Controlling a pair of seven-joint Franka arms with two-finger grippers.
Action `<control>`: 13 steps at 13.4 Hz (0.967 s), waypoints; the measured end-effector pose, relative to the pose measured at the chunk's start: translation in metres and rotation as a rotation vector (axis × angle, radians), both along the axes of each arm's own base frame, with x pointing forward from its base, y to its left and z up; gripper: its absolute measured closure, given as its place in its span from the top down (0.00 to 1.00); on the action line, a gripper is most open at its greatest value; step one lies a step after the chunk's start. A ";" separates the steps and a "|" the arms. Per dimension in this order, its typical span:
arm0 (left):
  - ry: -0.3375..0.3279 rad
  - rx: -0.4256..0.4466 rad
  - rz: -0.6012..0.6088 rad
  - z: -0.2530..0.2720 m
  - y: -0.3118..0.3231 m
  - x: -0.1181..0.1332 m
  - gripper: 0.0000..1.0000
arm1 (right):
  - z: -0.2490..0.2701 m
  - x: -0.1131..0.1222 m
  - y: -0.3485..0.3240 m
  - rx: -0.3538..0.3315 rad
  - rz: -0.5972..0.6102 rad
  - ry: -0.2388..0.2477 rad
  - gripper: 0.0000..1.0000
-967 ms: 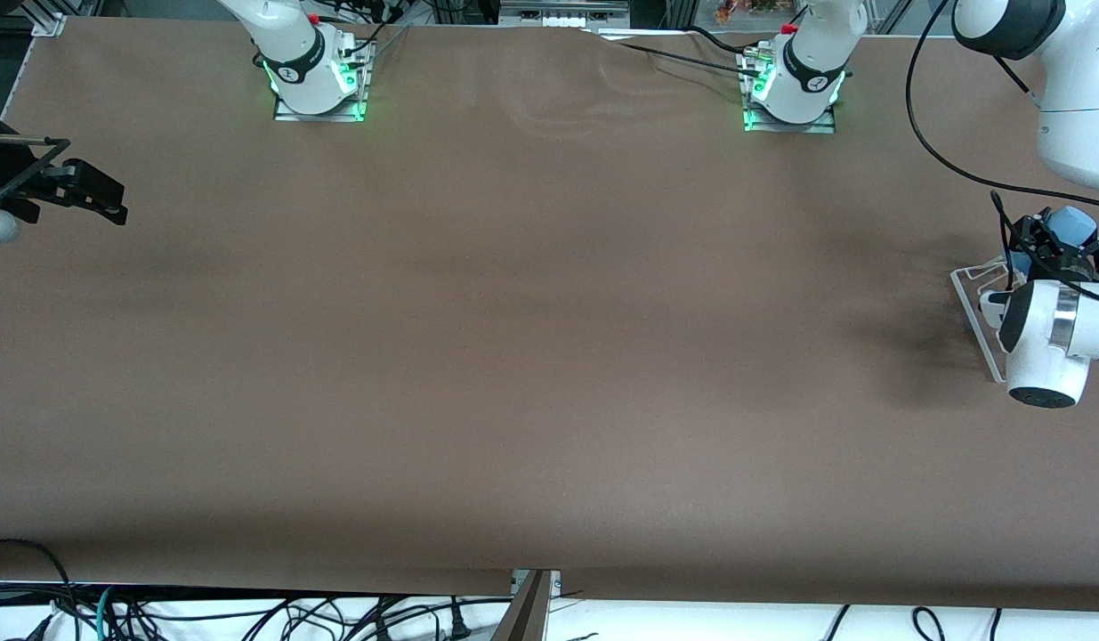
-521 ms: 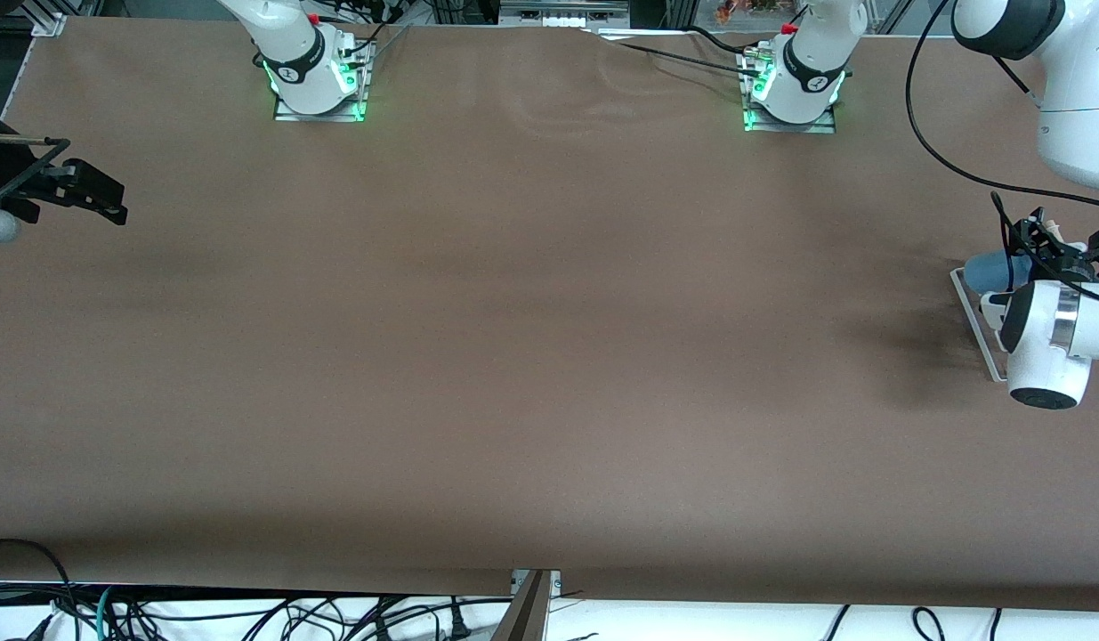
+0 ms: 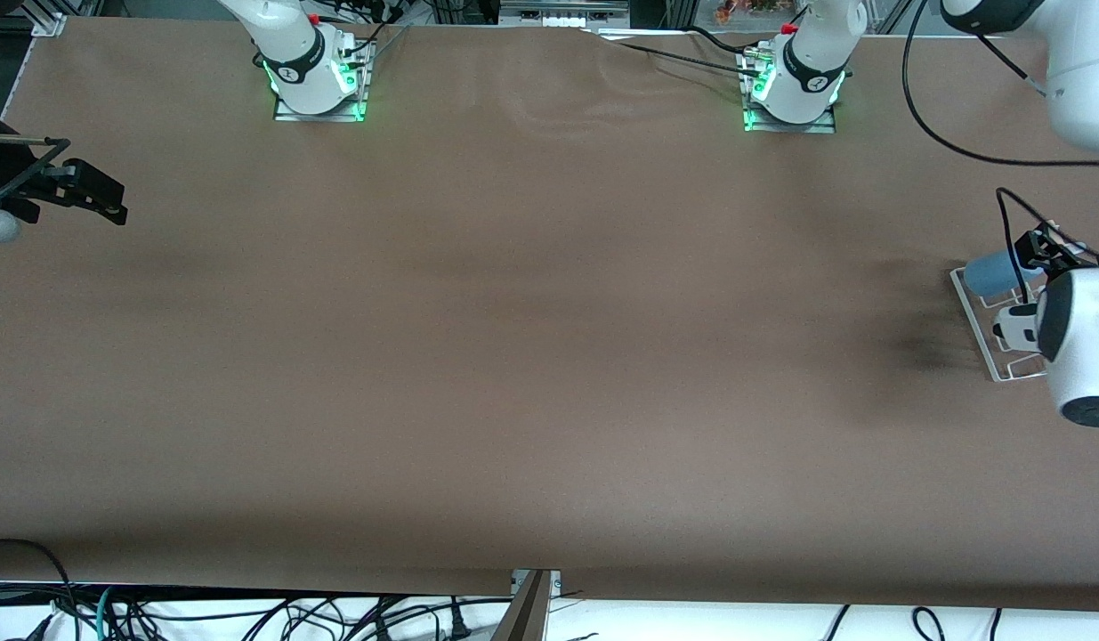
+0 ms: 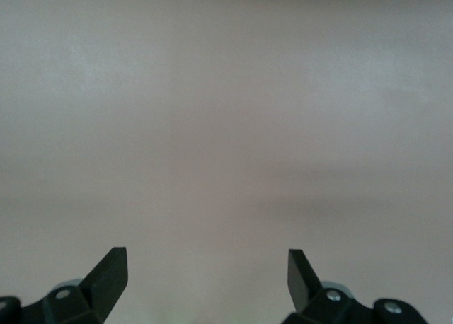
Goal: Transfer cup to left arm and place on rack
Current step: 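Release the cup and raise the left gripper from the rack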
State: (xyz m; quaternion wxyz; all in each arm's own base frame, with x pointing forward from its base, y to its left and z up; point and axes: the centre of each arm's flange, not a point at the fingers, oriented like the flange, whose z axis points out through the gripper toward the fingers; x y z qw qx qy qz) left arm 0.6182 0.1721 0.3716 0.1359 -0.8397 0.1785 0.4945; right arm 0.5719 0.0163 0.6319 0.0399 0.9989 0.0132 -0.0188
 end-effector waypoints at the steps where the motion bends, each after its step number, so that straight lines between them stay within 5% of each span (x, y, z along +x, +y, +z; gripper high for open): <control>1: -0.079 -0.040 0.007 0.036 -0.016 0.003 1.00 | 0.000 0.000 0.000 0.000 0.000 0.000 1.00; 5: -0.390 -0.124 0.058 0.160 -0.092 0.001 1.00 | 0.000 0.000 0.000 0.000 0.000 0.000 1.00; 8: -0.583 -0.193 0.215 0.212 -0.158 -0.010 1.00 | 0.000 0.000 0.000 0.000 0.000 0.000 1.00; 13: -0.777 -0.215 0.348 0.235 -0.201 -0.029 1.00 | 0.000 0.000 0.000 0.000 0.000 0.000 1.00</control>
